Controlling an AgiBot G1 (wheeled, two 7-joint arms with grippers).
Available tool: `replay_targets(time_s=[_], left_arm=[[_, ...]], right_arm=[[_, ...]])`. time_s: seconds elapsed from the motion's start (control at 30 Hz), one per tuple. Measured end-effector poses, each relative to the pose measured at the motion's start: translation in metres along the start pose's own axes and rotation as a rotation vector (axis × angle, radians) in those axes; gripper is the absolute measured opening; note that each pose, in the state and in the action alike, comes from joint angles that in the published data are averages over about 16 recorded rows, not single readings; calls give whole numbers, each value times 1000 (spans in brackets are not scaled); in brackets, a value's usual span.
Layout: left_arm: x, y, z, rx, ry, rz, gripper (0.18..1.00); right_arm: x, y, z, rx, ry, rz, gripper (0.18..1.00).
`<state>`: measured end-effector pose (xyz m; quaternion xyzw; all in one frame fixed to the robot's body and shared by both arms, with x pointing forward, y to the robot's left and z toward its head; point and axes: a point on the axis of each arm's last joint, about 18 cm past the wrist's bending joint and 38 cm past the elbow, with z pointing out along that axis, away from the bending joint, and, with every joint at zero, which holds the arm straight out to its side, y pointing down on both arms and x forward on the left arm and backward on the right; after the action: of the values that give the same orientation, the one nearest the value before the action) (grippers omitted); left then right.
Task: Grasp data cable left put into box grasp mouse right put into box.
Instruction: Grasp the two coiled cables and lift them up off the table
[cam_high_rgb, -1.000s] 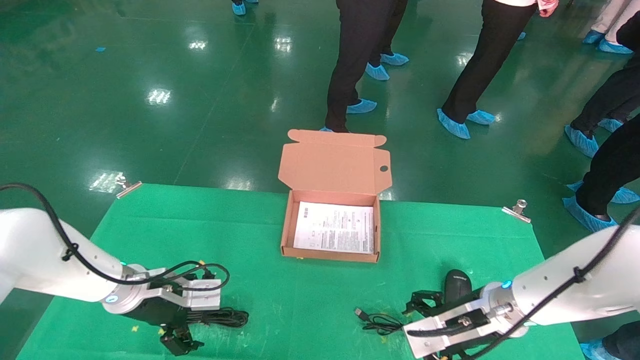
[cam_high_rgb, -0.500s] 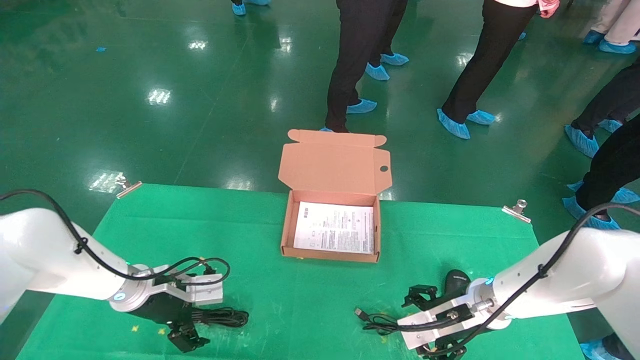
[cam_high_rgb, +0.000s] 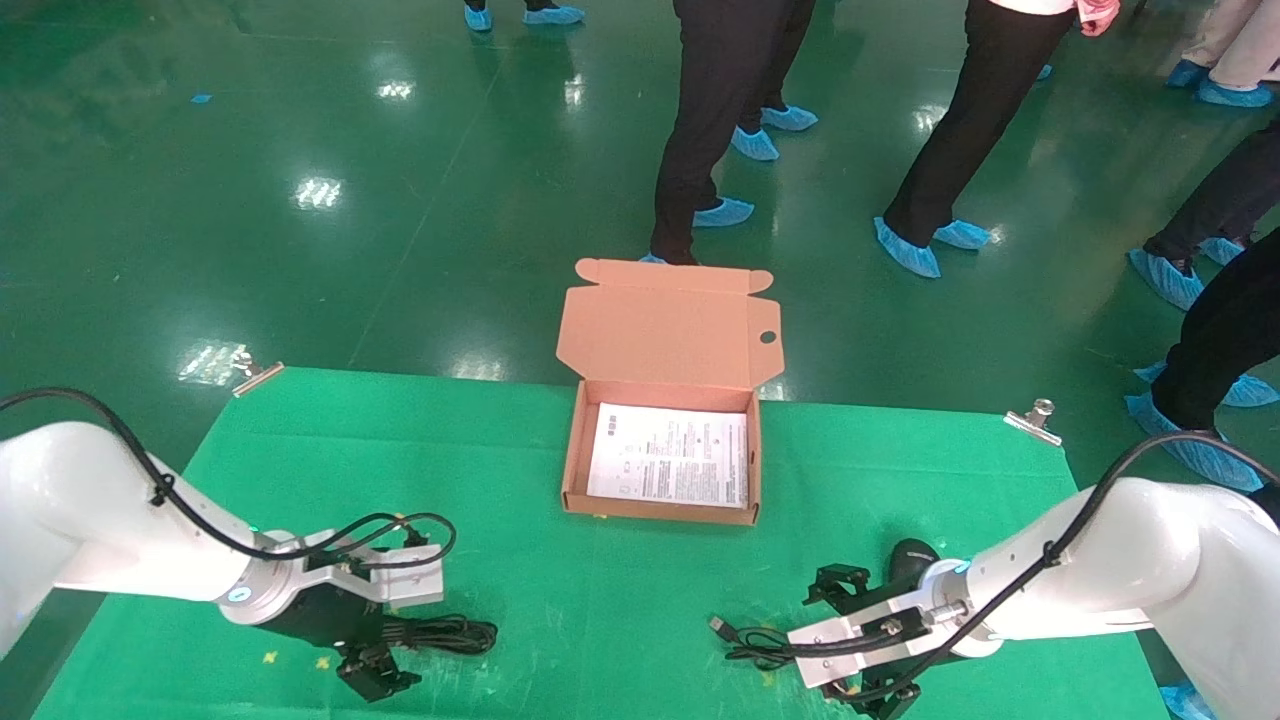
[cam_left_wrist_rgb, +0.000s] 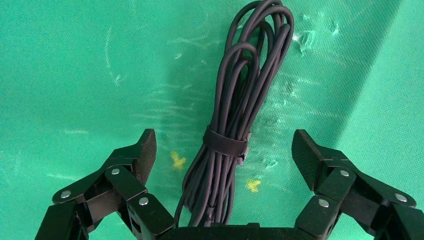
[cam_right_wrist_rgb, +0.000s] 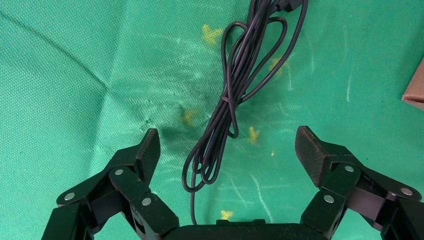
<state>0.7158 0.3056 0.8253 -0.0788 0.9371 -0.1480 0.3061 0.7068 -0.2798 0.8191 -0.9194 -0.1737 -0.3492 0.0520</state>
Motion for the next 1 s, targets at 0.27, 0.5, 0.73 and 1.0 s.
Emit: replay_targets(time_s=[0.27,0.5,0.73,1.0], left_arm=[[-1,0,0,2,-2,-3,940],[-1,0,0,2,-2,0,836],[0,0,0,1,-1,2,690],[0,0,0,1,0,3,518]], right_arm=[[0,0,2,-2,2,5,943],[0,0,1,0,1,2,841],[0,0,0,1,0,1,704],[0,0,0,1,0,1,515]])
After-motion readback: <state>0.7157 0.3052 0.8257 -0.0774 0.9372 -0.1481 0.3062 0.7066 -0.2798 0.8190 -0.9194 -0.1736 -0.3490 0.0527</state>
